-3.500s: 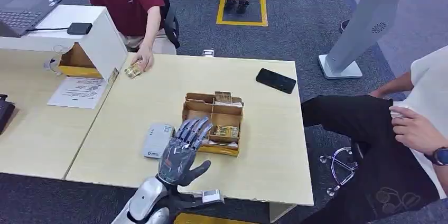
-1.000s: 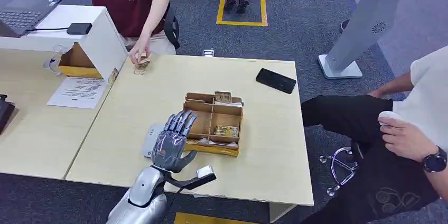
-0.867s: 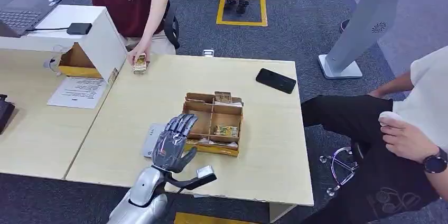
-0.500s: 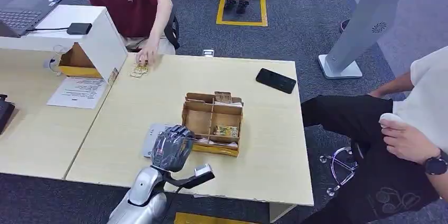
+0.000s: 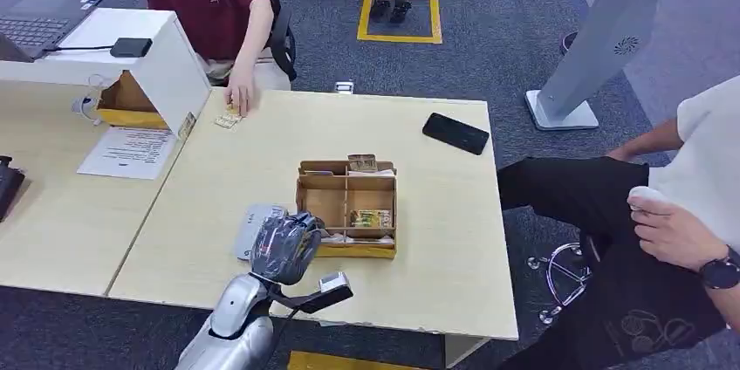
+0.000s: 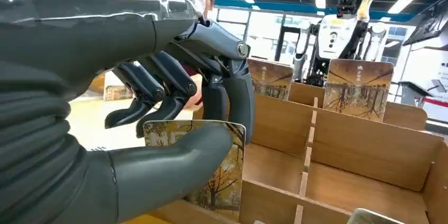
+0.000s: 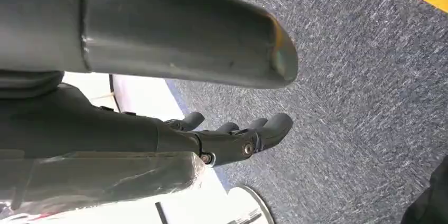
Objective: Pass the card to the sensor for recognition and then transmit it.
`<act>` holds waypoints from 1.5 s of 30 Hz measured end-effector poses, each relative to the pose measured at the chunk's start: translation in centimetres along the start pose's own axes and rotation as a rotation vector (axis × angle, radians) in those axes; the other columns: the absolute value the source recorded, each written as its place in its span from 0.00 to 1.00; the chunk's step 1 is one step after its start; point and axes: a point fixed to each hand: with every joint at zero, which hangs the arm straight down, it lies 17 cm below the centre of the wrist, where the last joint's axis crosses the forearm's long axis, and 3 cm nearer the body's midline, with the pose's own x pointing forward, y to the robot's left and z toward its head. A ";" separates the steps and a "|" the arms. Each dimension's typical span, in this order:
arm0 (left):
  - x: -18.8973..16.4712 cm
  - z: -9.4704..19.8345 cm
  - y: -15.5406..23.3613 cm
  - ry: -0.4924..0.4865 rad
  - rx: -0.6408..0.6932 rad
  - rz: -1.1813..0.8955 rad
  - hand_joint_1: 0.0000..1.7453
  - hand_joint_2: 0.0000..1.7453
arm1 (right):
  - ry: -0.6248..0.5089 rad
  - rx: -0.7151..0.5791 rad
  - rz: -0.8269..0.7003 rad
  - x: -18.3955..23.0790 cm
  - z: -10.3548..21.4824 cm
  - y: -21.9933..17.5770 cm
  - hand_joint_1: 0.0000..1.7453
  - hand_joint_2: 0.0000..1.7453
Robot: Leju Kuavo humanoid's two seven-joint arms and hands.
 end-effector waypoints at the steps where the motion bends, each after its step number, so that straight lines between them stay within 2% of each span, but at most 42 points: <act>1: 0.0 0.0 0.0 0.000 0.000 0.001 1.00 1.00 | 0.000 0.000 0.000 0.0 0.0 0.0 0.00 0.00; 21: -0.9 -0.2 0.5 0.024 0.016 0.059 1.00 1.00 | 0.002 -0.002 0.001 0.0 0.0 0.0 0.00 0.00; 34: -3.3 -2.4 6.9 0.050 0.173 0.076 1.00 1.00 | 0.000 -0.001 -0.003 0.1 0.0 0.0 0.00 0.00; 45: -4.1 -2.7 8.5 0.047 0.206 0.057 1.00 1.00 | -0.002 0.000 -0.005 0.1 0.0 0.1 0.00 0.00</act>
